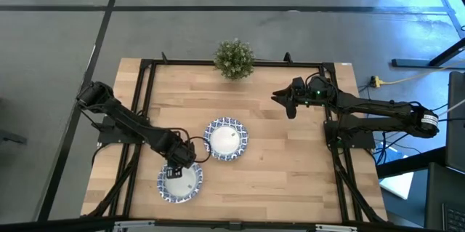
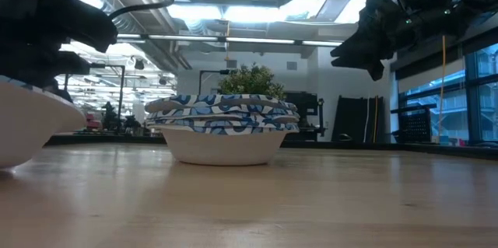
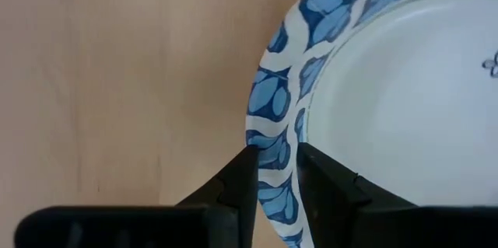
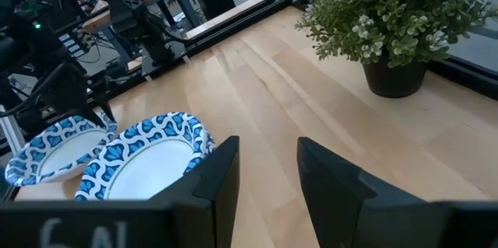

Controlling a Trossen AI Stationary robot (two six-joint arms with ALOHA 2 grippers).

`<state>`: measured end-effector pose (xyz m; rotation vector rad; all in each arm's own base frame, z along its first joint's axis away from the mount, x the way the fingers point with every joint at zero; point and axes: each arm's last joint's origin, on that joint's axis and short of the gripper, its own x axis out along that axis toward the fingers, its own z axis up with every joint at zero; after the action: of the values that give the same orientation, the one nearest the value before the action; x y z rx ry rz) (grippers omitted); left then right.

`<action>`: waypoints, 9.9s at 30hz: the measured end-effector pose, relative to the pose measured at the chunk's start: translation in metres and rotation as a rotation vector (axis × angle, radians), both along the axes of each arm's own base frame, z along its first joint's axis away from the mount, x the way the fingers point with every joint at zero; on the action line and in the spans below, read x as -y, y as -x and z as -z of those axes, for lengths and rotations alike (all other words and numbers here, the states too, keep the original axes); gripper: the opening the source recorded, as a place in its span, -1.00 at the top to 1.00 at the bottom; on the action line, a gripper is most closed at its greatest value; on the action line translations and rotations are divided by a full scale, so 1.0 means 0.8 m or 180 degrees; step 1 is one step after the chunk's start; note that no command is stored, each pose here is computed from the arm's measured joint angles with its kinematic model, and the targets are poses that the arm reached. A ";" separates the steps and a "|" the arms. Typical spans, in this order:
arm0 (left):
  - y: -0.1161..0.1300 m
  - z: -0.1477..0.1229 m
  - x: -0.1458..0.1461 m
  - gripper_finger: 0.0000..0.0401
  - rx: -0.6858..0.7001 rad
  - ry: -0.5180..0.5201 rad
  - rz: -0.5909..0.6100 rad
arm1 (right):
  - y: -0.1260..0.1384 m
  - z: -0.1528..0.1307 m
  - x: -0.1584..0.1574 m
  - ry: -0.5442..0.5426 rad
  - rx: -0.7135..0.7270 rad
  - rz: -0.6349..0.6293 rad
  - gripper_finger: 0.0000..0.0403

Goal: Nest bowls inside each other
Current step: Stack the white bowl on the stacked white bowls

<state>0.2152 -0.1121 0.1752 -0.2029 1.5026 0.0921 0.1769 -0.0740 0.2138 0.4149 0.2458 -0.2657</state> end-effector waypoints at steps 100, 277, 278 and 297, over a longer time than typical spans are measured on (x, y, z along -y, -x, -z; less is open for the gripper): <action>-0.027 0.000 -0.065 0.58 0.0053 0.0003 -0.0746 | 0.073 -0.037 0.106 0.1612 -0.0152 0.1380 0.35; -0.036 0.011 -0.117 0.41 -0.0071 -0.0071 0.0265 | 0.074 -0.036 0.107 0.1067 0.0065 0.1585 0.35; -0.036 0.011 -0.117 0.44 -0.0070 -0.0069 0.0259 | 0.074 -0.036 0.107 0.1067 0.0066 0.1585 0.35; -0.037 0.002 -0.132 0.99 0.0091 0.0268 0.0020 | 0.074 -0.036 0.107 0.1077 0.0060 0.1584 0.35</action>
<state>0.2450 -0.0066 0.1736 -0.2661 1.4798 0.0206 0.1177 -0.1600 0.2426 0.1360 0.0716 -0.7790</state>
